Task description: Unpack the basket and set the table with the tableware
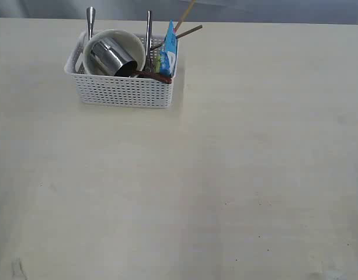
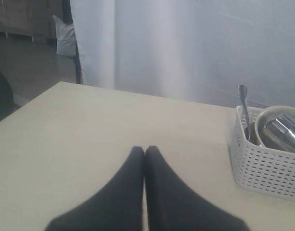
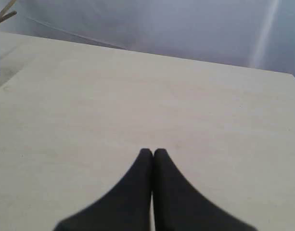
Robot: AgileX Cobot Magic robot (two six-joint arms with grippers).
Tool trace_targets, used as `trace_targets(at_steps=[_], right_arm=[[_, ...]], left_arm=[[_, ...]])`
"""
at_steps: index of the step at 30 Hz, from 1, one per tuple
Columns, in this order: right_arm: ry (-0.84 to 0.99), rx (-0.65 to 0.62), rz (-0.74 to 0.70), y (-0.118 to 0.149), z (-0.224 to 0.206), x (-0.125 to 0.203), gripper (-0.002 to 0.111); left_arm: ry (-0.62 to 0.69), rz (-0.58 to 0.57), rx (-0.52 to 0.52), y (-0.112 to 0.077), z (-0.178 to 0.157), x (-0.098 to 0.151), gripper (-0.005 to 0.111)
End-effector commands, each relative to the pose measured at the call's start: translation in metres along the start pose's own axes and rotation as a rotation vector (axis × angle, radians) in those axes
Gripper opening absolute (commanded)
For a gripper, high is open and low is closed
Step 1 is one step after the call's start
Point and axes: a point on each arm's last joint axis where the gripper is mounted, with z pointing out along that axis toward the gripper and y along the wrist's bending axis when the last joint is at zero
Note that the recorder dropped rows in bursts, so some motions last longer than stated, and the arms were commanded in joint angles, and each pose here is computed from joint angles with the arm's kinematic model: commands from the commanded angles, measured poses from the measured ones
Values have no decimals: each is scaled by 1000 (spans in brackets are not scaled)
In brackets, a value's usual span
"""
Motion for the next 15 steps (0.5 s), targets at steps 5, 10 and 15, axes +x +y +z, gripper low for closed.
trace_targets(at_steps=[5,10,15], right_arm=[[10,-2,-3,0,0,2,0],[10,-2,-3,0,0,2,0],[1,-2,-2,0,0,1,0]], left_arm=[[-3,-1,-3,0,0,1,0],[-3,-1,-3,0,0,1,0],[-3,-1,-3,0,0,1,0]])
